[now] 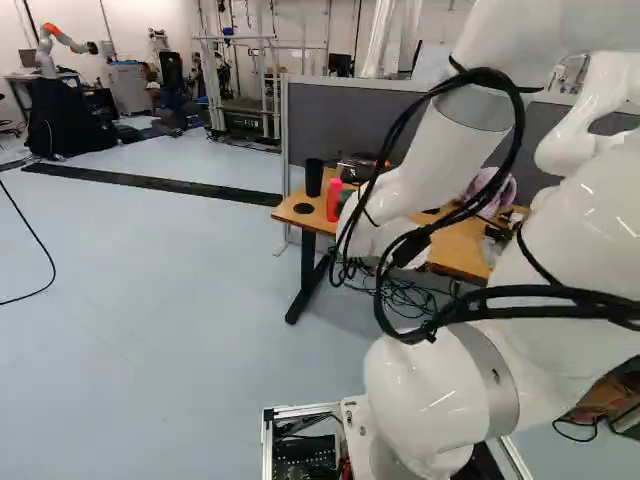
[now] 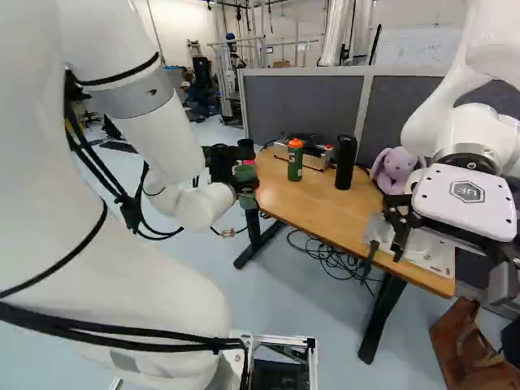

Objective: Place the green cup on the table

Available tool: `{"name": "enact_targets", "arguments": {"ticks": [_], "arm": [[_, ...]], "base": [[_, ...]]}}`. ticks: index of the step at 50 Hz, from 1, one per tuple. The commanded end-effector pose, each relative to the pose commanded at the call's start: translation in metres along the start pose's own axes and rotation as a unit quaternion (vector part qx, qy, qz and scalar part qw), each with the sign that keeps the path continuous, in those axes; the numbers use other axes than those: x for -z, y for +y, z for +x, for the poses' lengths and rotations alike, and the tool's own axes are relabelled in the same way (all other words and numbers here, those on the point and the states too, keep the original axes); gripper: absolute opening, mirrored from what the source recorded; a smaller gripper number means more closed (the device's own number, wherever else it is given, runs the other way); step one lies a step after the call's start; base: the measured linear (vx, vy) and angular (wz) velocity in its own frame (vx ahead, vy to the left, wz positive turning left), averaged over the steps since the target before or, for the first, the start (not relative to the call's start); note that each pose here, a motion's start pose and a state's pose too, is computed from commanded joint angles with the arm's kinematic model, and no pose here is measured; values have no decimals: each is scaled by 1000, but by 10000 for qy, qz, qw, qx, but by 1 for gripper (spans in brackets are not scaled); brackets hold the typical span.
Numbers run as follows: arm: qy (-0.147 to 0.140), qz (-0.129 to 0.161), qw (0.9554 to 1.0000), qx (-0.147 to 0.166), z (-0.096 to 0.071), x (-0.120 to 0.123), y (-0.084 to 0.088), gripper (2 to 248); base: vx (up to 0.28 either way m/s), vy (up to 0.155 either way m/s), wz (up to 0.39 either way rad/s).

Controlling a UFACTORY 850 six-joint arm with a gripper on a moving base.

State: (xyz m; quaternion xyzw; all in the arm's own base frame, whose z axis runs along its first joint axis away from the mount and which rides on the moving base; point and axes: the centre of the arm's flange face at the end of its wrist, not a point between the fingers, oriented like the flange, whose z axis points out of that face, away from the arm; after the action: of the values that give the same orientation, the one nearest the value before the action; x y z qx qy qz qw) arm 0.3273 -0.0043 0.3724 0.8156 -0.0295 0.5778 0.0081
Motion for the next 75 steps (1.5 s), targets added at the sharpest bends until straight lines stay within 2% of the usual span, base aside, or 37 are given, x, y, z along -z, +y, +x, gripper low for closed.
{"name": "enact_targets", "arguments": {"ticks": [11, 22, 30, 44, 53, 75], "arm": [[102, -312, 9992, -249, 11, -21, 4, 121], [225, -669, 9961, -521, 20, -42, 9, 121], [298, -976, 9921, -729, 24, -52, 16, 121], [346, -1543, 9820, -1032, 17, -65, 32, 121], [457, -1718, 9783, -1064, 13, -69, 36, 121], [876, -1854, 9746, -899, 5, -76, 39, 121]], "base": [[0, 0, 0], [0, 0, 0], [0, 0, 0], [0, 0, 0], [0, 0, 0], [0, 0, 0]]}}
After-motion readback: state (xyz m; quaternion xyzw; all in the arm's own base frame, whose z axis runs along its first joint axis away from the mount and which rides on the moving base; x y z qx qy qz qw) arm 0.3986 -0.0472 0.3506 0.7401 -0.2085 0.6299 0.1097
